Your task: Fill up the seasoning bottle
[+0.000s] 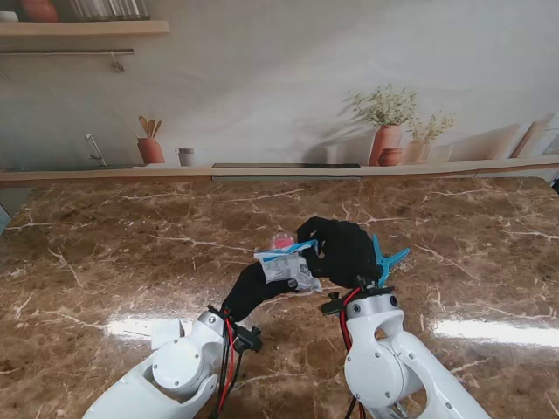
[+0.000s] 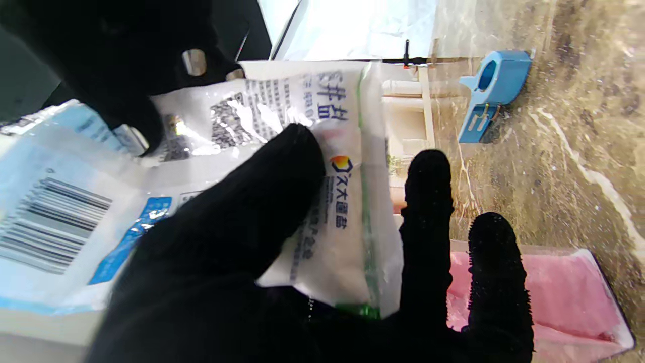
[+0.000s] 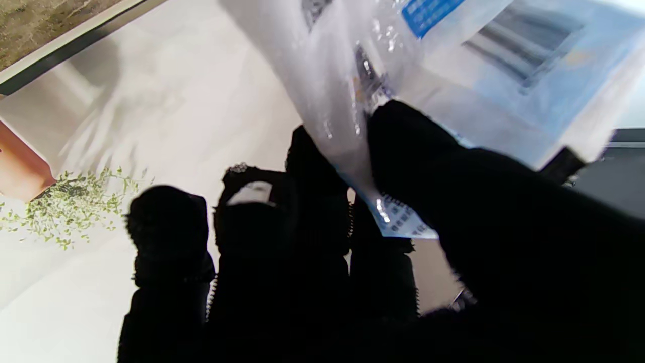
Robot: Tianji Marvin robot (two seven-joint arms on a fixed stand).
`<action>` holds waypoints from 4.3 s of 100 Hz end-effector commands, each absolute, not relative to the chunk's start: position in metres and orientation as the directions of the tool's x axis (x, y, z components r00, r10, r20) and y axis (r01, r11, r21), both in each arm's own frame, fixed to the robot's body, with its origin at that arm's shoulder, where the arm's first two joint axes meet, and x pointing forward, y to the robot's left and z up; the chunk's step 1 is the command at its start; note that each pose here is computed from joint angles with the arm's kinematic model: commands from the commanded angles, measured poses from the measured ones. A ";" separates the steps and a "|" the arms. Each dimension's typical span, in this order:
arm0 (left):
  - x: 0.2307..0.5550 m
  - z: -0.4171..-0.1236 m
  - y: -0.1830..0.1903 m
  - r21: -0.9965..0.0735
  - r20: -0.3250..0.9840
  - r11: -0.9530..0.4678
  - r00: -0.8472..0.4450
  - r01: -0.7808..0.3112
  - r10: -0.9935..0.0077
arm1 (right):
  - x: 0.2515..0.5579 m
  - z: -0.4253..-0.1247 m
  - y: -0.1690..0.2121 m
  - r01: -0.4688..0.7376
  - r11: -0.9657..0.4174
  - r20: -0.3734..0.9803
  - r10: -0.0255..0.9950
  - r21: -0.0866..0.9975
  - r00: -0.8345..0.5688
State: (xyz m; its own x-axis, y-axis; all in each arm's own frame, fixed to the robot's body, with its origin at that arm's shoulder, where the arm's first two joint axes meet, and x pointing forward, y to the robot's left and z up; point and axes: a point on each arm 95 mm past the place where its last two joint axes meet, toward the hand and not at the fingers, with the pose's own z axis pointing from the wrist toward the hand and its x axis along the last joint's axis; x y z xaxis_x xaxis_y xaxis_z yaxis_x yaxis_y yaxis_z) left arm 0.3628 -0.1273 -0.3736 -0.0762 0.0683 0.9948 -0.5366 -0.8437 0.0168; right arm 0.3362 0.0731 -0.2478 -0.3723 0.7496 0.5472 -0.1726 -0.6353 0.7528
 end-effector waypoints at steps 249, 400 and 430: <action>0.366 -0.415 -0.080 -0.501 0.862 -0.675 -0.242 -0.543 -0.445 | 0.334 -0.405 0.077 0.205 -0.610 0.644 0.730 0.765 -0.228; 0.356 -0.413 -0.084 -0.722 0.691 -0.541 -0.494 -0.432 -0.528 | 0.333 -0.384 0.079 0.587 -0.539 0.650 0.760 0.605 0.028; 0.354 -0.408 -0.073 -0.693 0.720 -0.565 -0.464 -0.448 -0.516 | 0.335 -0.390 0.080 0.533 -0.512 0.633 0.772 0.674 -0.058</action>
State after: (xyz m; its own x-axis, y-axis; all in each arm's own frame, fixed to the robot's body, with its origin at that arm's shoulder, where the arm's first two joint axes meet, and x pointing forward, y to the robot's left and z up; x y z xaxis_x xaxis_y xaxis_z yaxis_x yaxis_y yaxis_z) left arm 0.3583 -0.0791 -0.4065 -0.4845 -0.5195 0.7039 -0.4413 -0.5496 -0.7094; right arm 0.3389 0.0786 -0.3828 -0.0602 0.7710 0.6340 0.5271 -0.5148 0.6761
